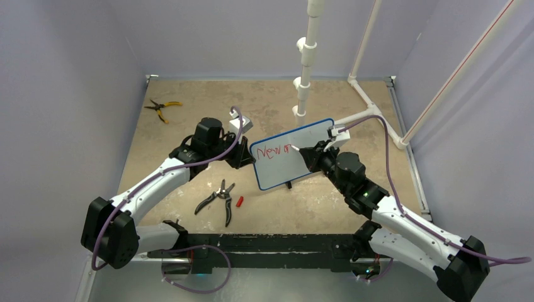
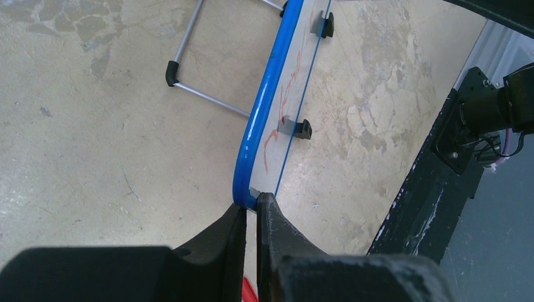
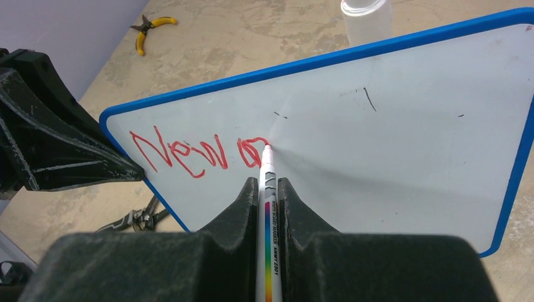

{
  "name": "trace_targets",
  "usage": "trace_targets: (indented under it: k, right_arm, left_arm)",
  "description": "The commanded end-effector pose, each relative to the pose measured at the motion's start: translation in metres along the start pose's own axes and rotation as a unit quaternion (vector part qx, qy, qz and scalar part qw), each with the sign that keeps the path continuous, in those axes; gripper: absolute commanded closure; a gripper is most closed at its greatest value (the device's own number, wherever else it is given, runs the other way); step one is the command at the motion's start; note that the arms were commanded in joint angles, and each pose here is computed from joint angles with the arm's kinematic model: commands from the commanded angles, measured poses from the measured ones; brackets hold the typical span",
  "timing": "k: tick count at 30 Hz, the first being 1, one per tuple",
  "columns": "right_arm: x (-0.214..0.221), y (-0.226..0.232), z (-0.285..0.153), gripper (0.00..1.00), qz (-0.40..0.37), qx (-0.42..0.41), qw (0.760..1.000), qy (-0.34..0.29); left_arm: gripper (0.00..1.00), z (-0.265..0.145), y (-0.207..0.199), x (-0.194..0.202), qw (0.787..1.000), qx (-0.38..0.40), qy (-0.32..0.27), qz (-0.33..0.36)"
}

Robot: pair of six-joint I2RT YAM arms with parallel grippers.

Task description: Write a sentence on the whiteboard

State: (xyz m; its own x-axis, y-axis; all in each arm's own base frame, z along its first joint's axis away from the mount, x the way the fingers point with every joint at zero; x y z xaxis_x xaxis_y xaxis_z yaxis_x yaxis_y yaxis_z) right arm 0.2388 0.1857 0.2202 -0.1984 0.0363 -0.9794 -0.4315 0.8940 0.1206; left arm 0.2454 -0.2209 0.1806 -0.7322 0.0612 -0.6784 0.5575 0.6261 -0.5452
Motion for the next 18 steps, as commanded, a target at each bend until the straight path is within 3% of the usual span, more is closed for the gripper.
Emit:
trace_targets:
  k: [1, 18]
  right_arm:
    - [-0.013, -0.002, 0.0, 1.0, 0.006, 0.009, 1.0, -0.016]
    - [-0.019, 0.009, 0.0, 1.0, -0.007, -0.029, 0.999, -0.034]
  left_arm:
    - [1.0, -0.007, -0.009, -0.018, 0.999, 0.014, -0.035, 0.035]
    - [1.0, -0.005, -0.006, -0.017, 0.999, 0.009, -0.032, 0.033]
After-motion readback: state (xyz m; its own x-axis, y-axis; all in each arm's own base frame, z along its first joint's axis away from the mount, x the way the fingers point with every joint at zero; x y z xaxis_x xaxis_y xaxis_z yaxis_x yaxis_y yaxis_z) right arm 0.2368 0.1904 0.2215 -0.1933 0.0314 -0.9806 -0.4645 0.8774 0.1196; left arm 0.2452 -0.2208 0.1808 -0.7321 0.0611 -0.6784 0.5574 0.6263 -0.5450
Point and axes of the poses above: each gripper's point midway between its finger pads, its own z axis out along the fingers, its own y axis along the line the jaws close on, x = y × z, the point moved 3 cm from there along -z, back along the fingers, and after that the axes turned 15 degrees about -z, right-handed, at the moved point
